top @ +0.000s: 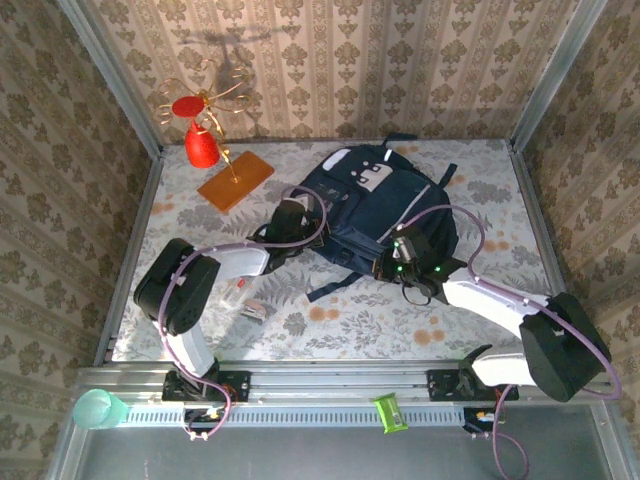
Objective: Pack the student bag
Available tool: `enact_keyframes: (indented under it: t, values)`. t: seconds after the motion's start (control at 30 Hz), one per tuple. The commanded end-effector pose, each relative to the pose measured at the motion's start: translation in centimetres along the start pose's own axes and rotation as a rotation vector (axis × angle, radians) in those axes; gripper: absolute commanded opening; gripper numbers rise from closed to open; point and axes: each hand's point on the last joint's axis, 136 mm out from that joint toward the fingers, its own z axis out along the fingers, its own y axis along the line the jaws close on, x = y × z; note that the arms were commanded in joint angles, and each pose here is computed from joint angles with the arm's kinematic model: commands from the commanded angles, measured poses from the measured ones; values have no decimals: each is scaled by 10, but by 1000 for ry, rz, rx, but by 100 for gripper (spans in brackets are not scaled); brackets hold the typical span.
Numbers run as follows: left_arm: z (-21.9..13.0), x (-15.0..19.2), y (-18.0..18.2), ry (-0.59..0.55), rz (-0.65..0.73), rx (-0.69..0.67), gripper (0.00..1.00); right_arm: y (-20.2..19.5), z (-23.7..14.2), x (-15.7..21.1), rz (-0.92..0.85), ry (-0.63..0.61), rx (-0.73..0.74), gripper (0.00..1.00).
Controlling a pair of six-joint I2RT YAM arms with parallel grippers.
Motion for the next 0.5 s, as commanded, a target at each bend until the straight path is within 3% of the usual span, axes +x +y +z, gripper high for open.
enact_keyframes:
  t: [0.0,0.23,0.37,0.47]
  values:
    - [-12,-19,53,12,51,-162,0,-21,-6,10,-66,35,71,0]
    - [-18,-39,61,39,107,-155,0,11,-5,5,-179,29,-39,0]
    - [-33,-48,44,4,212,-114,38,23,-7,3,-196,20,-97,0]
    - [-49,-51,27,-31,347,-92,49,33,-13,-1,-219,17,-137,0]
